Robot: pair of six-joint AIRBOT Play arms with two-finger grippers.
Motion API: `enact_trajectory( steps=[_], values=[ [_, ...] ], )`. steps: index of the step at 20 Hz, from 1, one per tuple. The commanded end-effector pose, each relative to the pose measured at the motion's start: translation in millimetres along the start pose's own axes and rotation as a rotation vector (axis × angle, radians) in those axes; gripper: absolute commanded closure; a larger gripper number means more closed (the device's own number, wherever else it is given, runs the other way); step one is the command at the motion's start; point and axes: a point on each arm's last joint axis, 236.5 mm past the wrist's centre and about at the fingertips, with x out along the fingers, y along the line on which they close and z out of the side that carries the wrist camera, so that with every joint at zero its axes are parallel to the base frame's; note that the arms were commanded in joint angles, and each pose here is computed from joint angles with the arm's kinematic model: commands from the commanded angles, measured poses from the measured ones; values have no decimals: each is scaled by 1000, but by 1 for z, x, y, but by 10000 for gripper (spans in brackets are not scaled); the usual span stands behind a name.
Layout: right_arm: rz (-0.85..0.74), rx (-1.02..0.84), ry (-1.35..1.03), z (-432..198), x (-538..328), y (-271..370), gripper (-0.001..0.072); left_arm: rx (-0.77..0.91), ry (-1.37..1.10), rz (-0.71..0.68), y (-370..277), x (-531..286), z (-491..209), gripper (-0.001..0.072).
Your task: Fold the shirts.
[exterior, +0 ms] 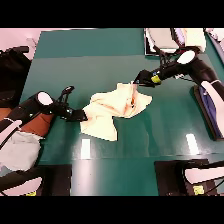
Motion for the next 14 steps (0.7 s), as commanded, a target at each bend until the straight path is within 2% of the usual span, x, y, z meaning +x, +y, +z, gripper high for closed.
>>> enact_trajectory(
  steps=[1,2,3,4,8,12,14],
  values=[
    [4,4,35,0,20,1,213,60,-26,5,-16,12,2,519],
    [3,-1,25,3,23,2,278,61,-27,5,-16,12,2,681],
    [0,-5,4,7,24,3,516,56,-32,8,-14,10,4,684],
    [2,-20,-16,12,25,6,696,43,-39,11,-11,8,7,684],
    [-3,-83,-162,39,-3,24,699,55,-48,21,-5,-30,33,685],
    [-4,-168,-340,59,-79,52,700,161,-157,79,-16,-94,87,685],
    [-93,-233,-334,50,-100,44,701,203,-206,78,-29,-115,103,685]
  ],
)
